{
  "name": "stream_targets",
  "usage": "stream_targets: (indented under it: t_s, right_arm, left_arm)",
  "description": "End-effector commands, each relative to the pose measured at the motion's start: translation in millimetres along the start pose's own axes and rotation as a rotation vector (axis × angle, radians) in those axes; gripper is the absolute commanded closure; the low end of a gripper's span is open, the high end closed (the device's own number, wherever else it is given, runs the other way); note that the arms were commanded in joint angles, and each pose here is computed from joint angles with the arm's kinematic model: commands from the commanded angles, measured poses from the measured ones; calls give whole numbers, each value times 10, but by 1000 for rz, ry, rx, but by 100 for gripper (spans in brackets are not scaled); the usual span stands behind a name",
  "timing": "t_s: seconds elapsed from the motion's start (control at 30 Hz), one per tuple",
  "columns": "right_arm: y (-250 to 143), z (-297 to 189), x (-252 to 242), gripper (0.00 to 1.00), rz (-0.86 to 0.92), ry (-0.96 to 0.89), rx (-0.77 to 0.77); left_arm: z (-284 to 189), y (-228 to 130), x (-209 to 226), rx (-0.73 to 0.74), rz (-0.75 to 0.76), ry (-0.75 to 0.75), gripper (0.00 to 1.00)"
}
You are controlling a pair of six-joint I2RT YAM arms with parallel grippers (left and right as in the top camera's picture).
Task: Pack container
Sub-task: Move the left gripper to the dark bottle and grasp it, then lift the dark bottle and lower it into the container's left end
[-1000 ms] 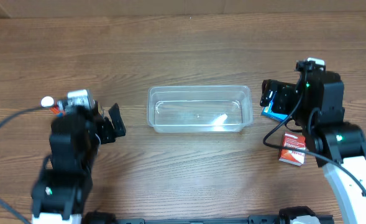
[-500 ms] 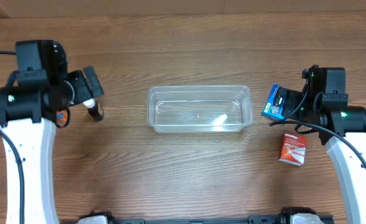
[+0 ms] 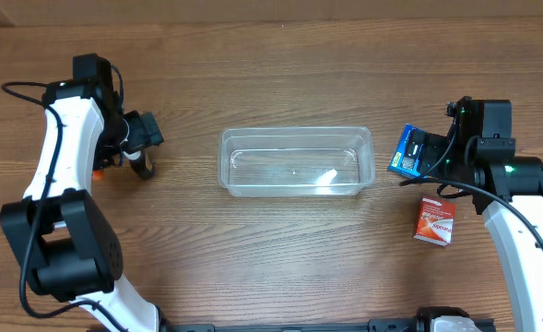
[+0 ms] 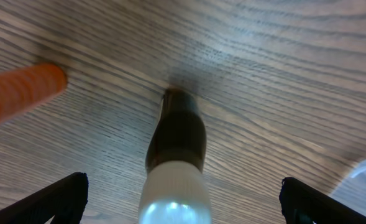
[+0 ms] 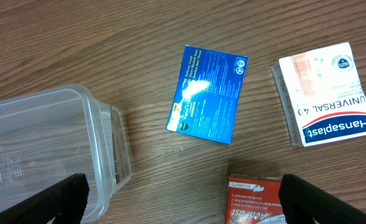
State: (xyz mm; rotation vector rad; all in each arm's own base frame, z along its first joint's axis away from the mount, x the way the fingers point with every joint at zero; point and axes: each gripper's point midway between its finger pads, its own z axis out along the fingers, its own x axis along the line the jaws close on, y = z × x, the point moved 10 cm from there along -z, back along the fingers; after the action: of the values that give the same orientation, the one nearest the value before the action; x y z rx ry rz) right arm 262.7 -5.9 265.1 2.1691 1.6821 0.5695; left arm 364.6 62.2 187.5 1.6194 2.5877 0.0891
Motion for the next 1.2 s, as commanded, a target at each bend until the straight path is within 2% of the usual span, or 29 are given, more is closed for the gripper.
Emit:
stream_targets:
  t_s: [0.0, 0.1, 0.17, 0.27, 0.47, 0.5, 0.73, 0.77, 1.03, 1.1, 1.17]
  right_arm:
    - [73, -67, 4, 0, 1, 4, -32]
    - [63, -67, 1, 0, 0, 2, -25]
    - [56, -66, 0, 0, 0, 1, -21]
    - [50, -66, -2, 0, 0, 0, -17]
    - [48, -66, -2, 0, 0, -1, -16]
    - [48, -66, -2, 0, 0, -1, -16]
    - [50, -66, -2, 0, 0, -1, -17]
    - [50, -66, -2, 0, 0, -1, -17]
    - [51, -65, -2, 0, 0, -1, -18]
    - [51, -65, -2, 0, 0, -1, -18]
    - [51, -65, -2, 0, 0, -1, -18]
  left_arm:
    - [125, 64, -6, 23, 17, 7, 3]
    - [160, 77, -9, 26, 17, 8, 13]
    - [159, 100, -14, 9, 17, 3, 26]
    - [154, 142, -28, -19, 17, -5, 37]
    - [151, 146, -30, -21, 18, -6, 71]
    - [151, 146, -30, -21, 18, -6, 73]
    - [150, 140, -28, -17, 17, -5, 74]
    - [150, 129, -25, -10, 17, -3, 68]
    - [148, 43, 0, 49, 20, 13, 60]
    - [148, 32, 3, 57, 20, 15, 59]
    - [148, 29, 4, 59, 20, 16, 64]
